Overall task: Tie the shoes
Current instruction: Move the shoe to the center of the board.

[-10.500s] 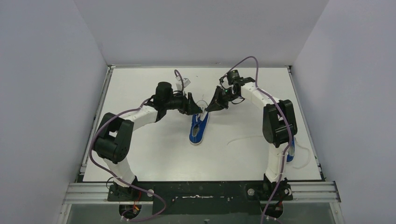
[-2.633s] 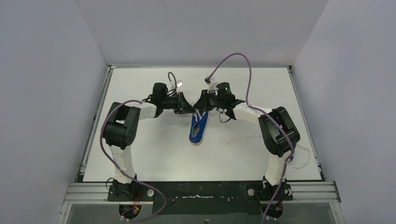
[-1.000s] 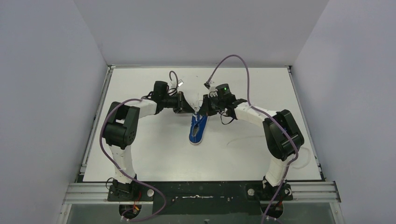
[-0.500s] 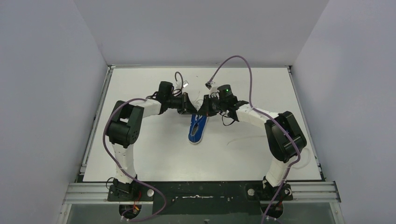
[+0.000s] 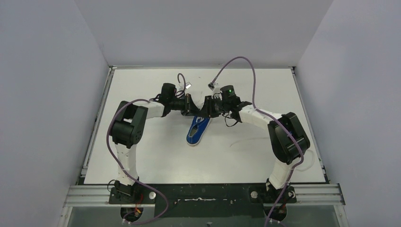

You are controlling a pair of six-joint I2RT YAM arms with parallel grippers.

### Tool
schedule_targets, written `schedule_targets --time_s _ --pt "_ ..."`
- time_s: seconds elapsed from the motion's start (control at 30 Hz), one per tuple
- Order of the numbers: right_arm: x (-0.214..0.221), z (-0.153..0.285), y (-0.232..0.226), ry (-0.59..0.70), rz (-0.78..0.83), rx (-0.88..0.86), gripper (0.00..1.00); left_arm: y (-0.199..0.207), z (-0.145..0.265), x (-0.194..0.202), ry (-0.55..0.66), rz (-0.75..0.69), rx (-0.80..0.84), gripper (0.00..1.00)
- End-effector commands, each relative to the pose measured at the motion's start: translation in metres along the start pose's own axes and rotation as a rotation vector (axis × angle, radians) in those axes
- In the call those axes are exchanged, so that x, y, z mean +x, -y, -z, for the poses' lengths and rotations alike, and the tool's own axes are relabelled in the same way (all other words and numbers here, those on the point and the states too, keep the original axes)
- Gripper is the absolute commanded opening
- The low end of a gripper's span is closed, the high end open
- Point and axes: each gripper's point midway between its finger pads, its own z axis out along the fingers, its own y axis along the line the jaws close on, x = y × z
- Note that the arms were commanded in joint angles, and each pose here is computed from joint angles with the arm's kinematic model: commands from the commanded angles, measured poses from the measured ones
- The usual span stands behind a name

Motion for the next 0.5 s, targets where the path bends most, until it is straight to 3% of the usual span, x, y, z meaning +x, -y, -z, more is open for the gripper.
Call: schedule_targets --time_s 0.0,0.13,0.3,0.47 --pt "-0.032 0.03 0.001 0.048 0.008 0.024 0.3 0.013 0.002 -0.005 0.006 -0.051 0.052 0.0" --pt "-0.019 0.046 0.018 0.007 0.113 0.006 0.4 0.012 0.002 -0.005 0.006 -0.044 0.056 0.0" --pt "-0.01 0.036 0.034 -0.057 0.331 -0.036 0.44 0.015 0.002 -0.004 0.0 -0.043 0.065 0.0" --pt "-0.012 0.02 0.038 -0.082 0.404 -0.075 0.44 0.016 0.003 -0.005 0.001 -0.031 0.064 0.0"
